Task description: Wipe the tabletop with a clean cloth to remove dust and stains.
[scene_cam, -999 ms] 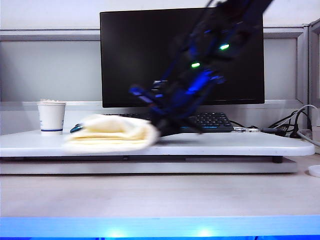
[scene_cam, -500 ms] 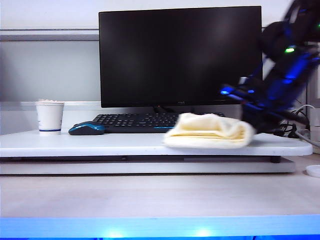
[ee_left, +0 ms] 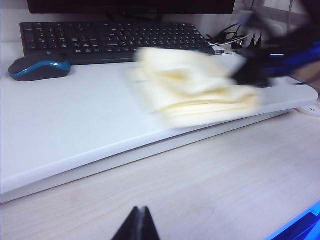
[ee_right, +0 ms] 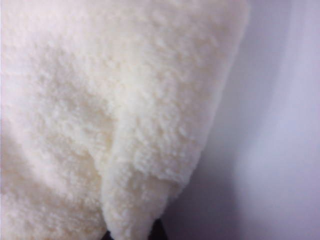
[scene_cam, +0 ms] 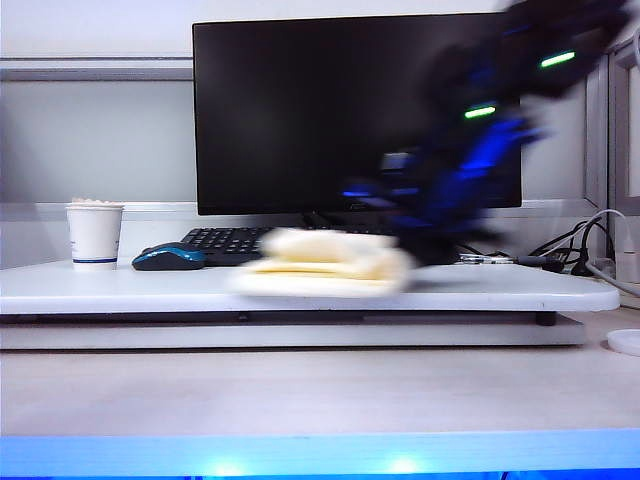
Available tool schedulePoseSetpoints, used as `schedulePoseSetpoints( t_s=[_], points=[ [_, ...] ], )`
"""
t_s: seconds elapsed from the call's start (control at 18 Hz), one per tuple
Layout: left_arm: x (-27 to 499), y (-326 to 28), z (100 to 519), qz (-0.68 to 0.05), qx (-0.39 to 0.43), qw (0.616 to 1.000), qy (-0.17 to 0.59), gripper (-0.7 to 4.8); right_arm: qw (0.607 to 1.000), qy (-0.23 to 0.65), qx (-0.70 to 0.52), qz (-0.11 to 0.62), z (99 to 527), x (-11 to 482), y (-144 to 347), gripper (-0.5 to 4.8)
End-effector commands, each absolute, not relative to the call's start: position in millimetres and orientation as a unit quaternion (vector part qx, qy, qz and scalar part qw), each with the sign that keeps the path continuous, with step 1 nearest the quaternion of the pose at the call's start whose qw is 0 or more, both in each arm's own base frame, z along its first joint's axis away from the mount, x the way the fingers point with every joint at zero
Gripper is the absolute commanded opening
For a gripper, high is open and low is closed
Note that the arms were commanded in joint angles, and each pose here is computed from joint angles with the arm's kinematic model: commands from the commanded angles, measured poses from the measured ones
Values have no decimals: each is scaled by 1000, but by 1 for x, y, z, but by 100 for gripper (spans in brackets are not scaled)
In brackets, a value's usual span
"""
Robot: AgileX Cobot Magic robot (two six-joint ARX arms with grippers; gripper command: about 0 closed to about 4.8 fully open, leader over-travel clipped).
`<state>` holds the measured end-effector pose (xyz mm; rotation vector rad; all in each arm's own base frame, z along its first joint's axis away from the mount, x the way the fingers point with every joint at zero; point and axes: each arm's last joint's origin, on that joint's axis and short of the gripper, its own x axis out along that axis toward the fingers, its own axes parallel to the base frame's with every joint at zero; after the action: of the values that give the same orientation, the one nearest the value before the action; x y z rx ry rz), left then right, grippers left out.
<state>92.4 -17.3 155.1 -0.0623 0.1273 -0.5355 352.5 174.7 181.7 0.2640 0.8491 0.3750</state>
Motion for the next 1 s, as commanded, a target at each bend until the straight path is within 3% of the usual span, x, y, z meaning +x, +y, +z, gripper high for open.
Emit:
schedulePoseSetpoints(
  t_s=[0.06,0.28,0.44,0.67,1.0],
  points=[
    [92,-17,154,-267,-32,961,69,-6,841,478,138,216,154,356,226,-9],
    [92,-17,154,-267,-32,961,69,-6,834,469,127,261,163,358,285,-9],
    [92,-17,154,-267,-32,961,68,-6,834,477,130,244,164,358,286,-9],
    [92,-17,155,-268,-31,961,63,-6,817,540,87,183,157,371,232,-9],
    [92,-17,155,-267,-31,961,62,-6,855,493,101,124,178,346,146,-9]
  ],
)
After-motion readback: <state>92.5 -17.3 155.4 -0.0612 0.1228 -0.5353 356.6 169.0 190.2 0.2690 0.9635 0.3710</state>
